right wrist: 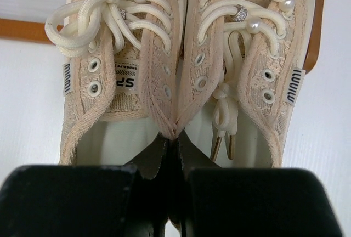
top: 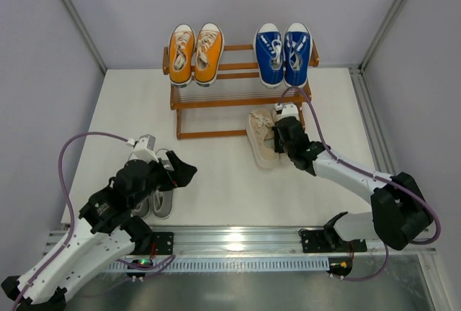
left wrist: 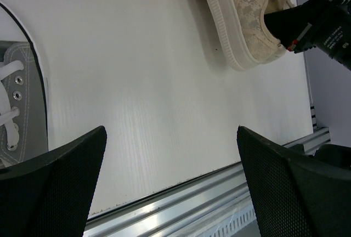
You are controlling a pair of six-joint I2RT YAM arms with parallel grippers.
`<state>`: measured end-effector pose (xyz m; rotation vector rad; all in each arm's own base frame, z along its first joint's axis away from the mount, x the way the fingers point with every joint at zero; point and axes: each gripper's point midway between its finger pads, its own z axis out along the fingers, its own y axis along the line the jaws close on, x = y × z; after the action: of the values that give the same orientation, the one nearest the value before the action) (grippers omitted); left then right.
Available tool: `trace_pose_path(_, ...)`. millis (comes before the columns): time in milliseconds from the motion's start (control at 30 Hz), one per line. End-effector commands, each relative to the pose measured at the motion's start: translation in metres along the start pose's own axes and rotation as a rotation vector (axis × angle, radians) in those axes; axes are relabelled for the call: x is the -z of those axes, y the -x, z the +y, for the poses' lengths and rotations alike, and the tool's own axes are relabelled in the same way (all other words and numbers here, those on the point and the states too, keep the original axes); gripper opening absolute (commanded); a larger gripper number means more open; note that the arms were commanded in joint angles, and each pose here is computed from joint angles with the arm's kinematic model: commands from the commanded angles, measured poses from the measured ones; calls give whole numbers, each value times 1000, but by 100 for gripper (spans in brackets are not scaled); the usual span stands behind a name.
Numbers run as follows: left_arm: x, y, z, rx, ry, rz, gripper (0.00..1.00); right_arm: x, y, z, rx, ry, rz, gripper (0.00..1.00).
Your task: Place and organize the shoes onto the shoe shelf
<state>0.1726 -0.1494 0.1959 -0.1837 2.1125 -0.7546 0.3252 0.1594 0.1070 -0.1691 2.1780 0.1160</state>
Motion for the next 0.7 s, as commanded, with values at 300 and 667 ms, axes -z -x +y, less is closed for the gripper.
trace_pose_path(300, 14, 10, -1, 10, 2, -35, 100, -16, 128, 15, -72, 44, -374, 4)
trace_pose_path(667, 18, 13, 0, -1, 18, -27, 100, -27, 143, 12, -71, 16, -477, 4)
